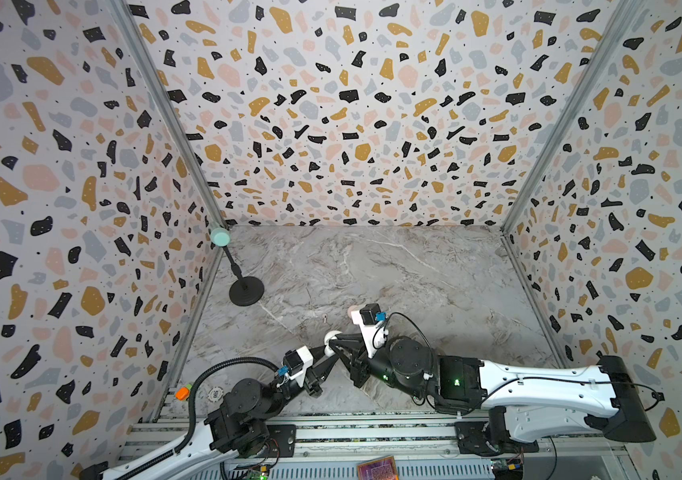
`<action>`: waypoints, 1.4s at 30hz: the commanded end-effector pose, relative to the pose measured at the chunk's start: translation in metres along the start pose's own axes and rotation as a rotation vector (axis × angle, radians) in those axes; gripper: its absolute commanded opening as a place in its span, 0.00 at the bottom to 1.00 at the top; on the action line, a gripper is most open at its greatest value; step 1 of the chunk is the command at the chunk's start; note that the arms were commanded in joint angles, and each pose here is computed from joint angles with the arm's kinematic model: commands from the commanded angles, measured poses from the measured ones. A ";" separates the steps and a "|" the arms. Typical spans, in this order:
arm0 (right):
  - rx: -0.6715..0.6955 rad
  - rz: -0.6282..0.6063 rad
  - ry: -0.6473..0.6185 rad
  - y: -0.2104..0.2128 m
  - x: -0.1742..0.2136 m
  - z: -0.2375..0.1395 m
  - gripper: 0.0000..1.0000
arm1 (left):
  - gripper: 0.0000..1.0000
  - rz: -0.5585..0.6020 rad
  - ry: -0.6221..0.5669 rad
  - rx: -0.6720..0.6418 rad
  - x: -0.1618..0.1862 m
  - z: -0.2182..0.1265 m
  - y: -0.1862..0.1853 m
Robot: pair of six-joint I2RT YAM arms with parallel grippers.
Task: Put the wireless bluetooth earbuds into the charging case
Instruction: 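Press the white earbud down into the case with the right gripper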
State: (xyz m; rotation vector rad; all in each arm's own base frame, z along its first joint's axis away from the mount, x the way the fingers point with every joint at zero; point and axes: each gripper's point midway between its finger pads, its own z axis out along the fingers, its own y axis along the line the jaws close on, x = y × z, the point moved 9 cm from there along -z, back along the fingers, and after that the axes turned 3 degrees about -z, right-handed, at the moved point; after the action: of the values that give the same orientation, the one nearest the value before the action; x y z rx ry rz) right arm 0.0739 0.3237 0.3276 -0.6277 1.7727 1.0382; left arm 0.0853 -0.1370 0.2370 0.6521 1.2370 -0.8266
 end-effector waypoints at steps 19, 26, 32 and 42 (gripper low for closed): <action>-0.010 0.003 -0.008 -0.001 0.006 -0.005 0.09 | 0.00 -0.009 -0.076 -0.023 -0.013 -0.002 0.002; -0.006 0.003 -0.013 -0.001 0.005 -0.006 0.10 | 0.00 -0.009 -0.076 -0.024 -0.012 -0.002 0.003; -0.007 0.005 -0.012 -0.001 0.005 -0.006 0.13 | 0.00 -0.008 -0.074 -0.024 -0.012 -0.002 0.003; -0.002 0.008 -0.019 -0.002 0.004 -0.008 0.18 | 0.00 -0.006 -0.074 -0.026 -0.012 -0.002 0.003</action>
State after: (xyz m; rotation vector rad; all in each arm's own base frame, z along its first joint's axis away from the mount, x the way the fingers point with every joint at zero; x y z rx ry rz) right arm 0.0723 0.3227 0.3209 -0.6187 1.7650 1.0404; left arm 0.0854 -0.1371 0.2342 0.6614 1.2530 -0.8205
